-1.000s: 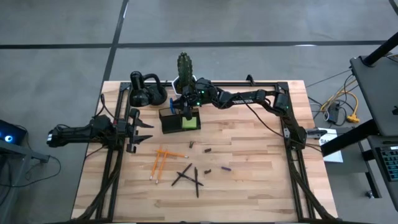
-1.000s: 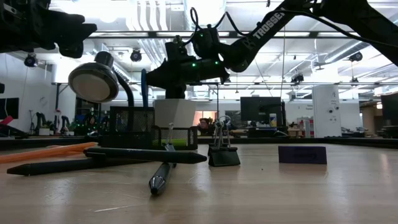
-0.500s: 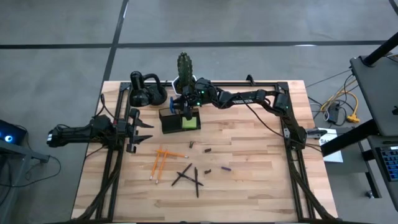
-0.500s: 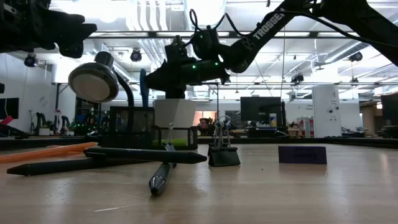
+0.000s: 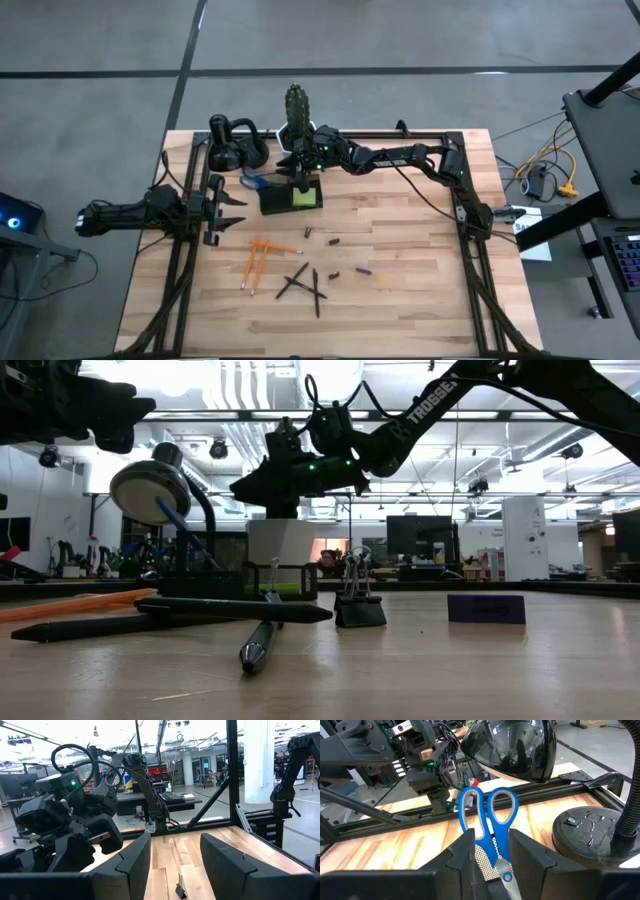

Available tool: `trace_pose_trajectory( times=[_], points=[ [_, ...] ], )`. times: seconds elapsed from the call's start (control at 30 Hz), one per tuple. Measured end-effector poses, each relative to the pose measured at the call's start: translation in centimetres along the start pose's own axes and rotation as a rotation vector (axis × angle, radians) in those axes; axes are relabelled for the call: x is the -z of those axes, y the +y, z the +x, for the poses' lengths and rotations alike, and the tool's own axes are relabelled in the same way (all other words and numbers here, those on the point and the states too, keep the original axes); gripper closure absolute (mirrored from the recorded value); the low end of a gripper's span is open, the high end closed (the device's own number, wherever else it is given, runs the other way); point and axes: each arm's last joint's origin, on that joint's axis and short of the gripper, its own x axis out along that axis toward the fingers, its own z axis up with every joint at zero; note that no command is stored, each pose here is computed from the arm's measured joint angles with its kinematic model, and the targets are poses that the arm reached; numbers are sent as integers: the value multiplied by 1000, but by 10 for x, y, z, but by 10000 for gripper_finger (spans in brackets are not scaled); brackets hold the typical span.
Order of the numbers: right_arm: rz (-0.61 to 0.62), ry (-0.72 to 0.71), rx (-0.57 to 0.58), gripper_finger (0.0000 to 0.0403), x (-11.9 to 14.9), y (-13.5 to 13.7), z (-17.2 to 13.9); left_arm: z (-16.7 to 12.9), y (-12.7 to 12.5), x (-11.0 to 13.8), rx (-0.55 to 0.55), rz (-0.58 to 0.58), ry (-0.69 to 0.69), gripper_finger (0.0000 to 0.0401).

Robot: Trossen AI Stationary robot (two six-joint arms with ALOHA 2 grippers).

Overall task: Pick and place office supplies into organizer
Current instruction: Put the blue eraser into the black desk organizer

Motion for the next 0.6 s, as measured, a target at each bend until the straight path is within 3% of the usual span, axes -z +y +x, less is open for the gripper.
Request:
trace_pose_trajectory(
  times=[0.4, 0.6],
  points=[
    [-6, 1, -9, 303, -1, 1, -1, 0, 0, 0, 1, 0, 0, 244],
    [-105, 30, -204, 302, -28, 27, -15, 0, 0, 1, 1, -1, 8, 244]
  ],
)
